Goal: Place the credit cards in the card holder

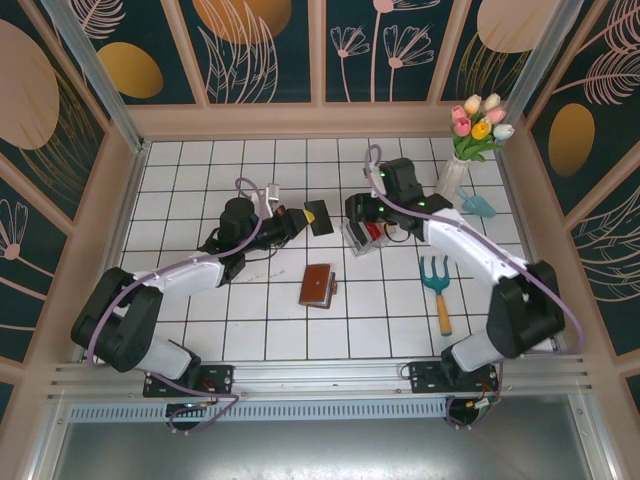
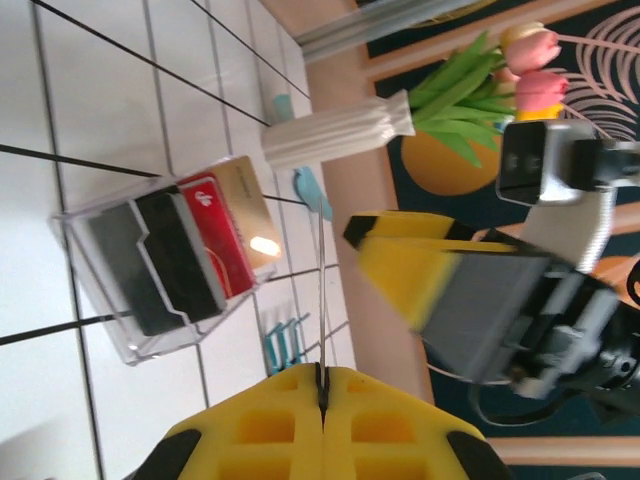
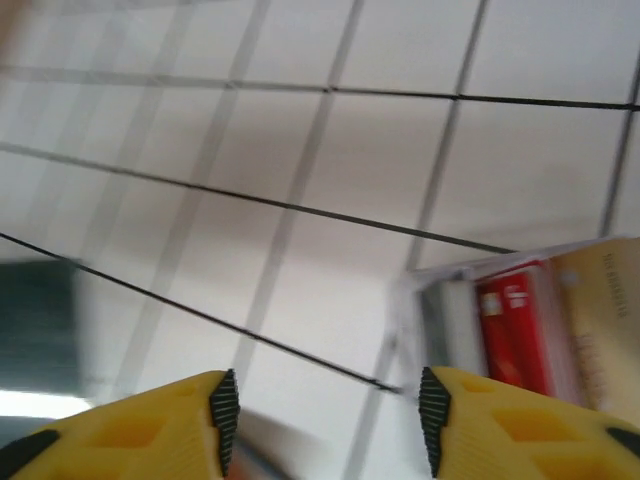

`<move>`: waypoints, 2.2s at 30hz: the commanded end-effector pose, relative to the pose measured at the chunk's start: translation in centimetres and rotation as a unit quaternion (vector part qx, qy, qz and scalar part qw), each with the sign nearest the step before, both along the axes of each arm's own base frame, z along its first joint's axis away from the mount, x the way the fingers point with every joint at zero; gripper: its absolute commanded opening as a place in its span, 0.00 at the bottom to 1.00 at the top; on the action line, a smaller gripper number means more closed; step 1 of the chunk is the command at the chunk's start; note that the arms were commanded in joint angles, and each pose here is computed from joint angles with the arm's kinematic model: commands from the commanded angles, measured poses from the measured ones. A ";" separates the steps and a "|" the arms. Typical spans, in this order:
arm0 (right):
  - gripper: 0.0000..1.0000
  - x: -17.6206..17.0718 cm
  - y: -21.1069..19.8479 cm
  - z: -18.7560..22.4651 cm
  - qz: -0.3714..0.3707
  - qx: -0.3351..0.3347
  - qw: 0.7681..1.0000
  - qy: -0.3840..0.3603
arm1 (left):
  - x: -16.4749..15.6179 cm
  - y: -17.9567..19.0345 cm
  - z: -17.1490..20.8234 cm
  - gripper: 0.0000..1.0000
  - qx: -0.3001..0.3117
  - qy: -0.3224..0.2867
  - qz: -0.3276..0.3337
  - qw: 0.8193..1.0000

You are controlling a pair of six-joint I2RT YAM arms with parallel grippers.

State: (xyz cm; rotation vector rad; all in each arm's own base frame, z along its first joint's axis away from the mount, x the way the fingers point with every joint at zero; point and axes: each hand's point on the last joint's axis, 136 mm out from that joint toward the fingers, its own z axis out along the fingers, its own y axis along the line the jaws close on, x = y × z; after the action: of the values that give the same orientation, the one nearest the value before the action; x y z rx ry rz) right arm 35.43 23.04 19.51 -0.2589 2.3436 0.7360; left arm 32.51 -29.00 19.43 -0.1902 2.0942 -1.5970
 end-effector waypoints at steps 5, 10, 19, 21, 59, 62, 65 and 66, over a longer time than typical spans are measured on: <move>0.62 -3.3 3.2 4.3 0.079 0.231 0.967 0.075 | -1.3 -1.5 3.5 0.05 -0.061 -0.047 -0.058 0.995; 0.57 -4.2 4.5 3.8 0.131 0.252 0.953 0.105 | -1.6 -1.9 4.3 0.05 -0.078 -0.050 -0.074 0.993; 0.24 -4.9 4.8 3.7 0.168 0.265 0.943 0.114 | -2.0 -2.1 4.6 0.06 -0.089 -0.048 -0.086 0.991; 0.20 -5.0 4.6 3.9 0.175 0.272 0.939 0.114 | -2.0 -2.1 4.5 0.06 -0.089 -0.047 -0.088 0.991; 0.03 -7.5 -2.6 -4.4 -0.143 0.081 0.983 0.085 | -9.4 0.3 -14.1 0.92 0.539 0.034 -0.088 0.837; 0.03 -7.4 -2.6 -4.4 -0.144 0.082 0.983 0.084 | -9.3 0.2 -14.4 0.92 0.542 0.035 -0.088 0.835; 0.03 -7.4 -2.5 -4.4 -0.143 0.083 0.983 0.083 | -9.2 -0.2 -14.5 0.93 0.541 0.036 -0.093 0.835; 0.03 -7.4 -2.4 -4.4 -0.142 0.083 0.983 0.083 | -9.2 -0.5 -14.6 0.93 0.540 0.036 -0.095 0.836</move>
State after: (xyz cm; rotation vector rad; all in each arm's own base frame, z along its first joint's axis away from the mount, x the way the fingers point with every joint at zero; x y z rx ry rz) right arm 27.91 20.21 14.78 0.2073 2.4136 0.7983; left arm 23.35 -28.53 4.50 0.3181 2.7783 -0.2618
